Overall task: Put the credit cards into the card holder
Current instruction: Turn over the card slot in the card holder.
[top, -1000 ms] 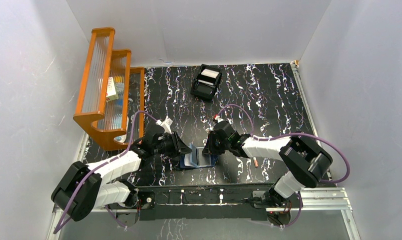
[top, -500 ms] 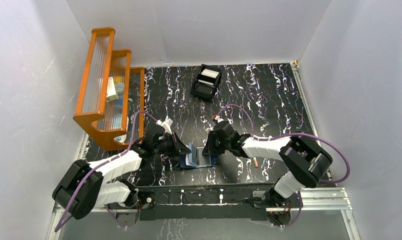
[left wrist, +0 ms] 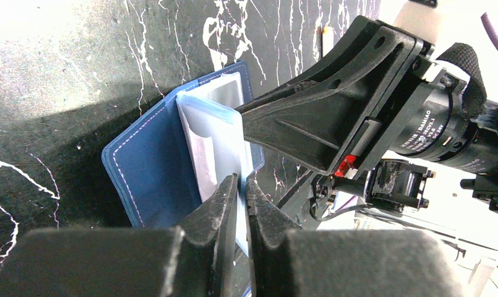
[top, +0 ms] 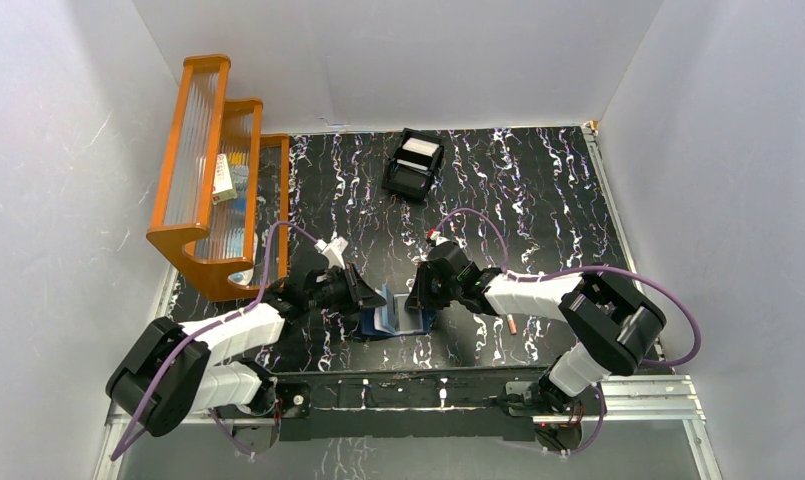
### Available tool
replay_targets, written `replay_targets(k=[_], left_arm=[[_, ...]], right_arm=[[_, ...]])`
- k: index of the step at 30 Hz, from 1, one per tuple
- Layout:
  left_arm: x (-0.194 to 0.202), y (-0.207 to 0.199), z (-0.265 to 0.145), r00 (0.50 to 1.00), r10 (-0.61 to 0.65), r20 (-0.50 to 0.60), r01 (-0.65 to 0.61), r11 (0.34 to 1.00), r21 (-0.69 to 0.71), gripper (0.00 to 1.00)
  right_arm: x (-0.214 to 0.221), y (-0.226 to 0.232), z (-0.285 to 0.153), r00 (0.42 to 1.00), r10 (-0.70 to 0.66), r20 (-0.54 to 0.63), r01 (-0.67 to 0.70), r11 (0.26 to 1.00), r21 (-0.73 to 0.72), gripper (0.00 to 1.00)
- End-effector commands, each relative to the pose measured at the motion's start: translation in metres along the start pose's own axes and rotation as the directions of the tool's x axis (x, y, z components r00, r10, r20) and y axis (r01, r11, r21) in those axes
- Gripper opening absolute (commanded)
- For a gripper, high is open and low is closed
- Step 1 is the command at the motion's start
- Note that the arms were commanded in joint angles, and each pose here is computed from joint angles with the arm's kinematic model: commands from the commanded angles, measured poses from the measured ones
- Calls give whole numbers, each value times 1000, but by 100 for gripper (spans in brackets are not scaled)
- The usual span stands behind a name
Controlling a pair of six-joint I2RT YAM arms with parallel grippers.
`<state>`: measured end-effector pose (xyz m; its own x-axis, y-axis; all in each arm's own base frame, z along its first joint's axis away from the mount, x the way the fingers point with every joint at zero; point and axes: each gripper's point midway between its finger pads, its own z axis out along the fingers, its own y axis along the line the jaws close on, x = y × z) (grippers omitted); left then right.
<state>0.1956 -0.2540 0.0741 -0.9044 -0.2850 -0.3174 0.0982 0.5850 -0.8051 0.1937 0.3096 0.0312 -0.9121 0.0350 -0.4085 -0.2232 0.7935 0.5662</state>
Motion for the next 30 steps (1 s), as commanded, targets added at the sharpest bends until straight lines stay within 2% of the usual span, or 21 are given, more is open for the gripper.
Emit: replay_targets(k=[1,5,10,18,25,30], left_arm=[[-4,-13,-2,1000,22,17,-24,997,67,10],[-3,-9,0,1000,20,13,-21,998,57,7],[-2,-11,0,1000,19,14,-20,997,78,10],[-3,-14,1,999,25,23,-27,994,103,0],[-1,0,5,1000,6,13,-7,999,41,0],[-3,8,8,999,42,0,-42,999,-35,0]], right_arm=[[18,-22,1,999,-7,-50,11,997,72,24],[17,-21,1,999,-10,-48,13,998,69,24],[19,-23,1,999,-8,-50,11,998,69,24],[19,-22,2,999,-9,-53,13,998,65,25],[18,-20,1,999,-9,-49,12,998,60,25],[14,-15,-2,999,-9,-35,11,999,42,28]])
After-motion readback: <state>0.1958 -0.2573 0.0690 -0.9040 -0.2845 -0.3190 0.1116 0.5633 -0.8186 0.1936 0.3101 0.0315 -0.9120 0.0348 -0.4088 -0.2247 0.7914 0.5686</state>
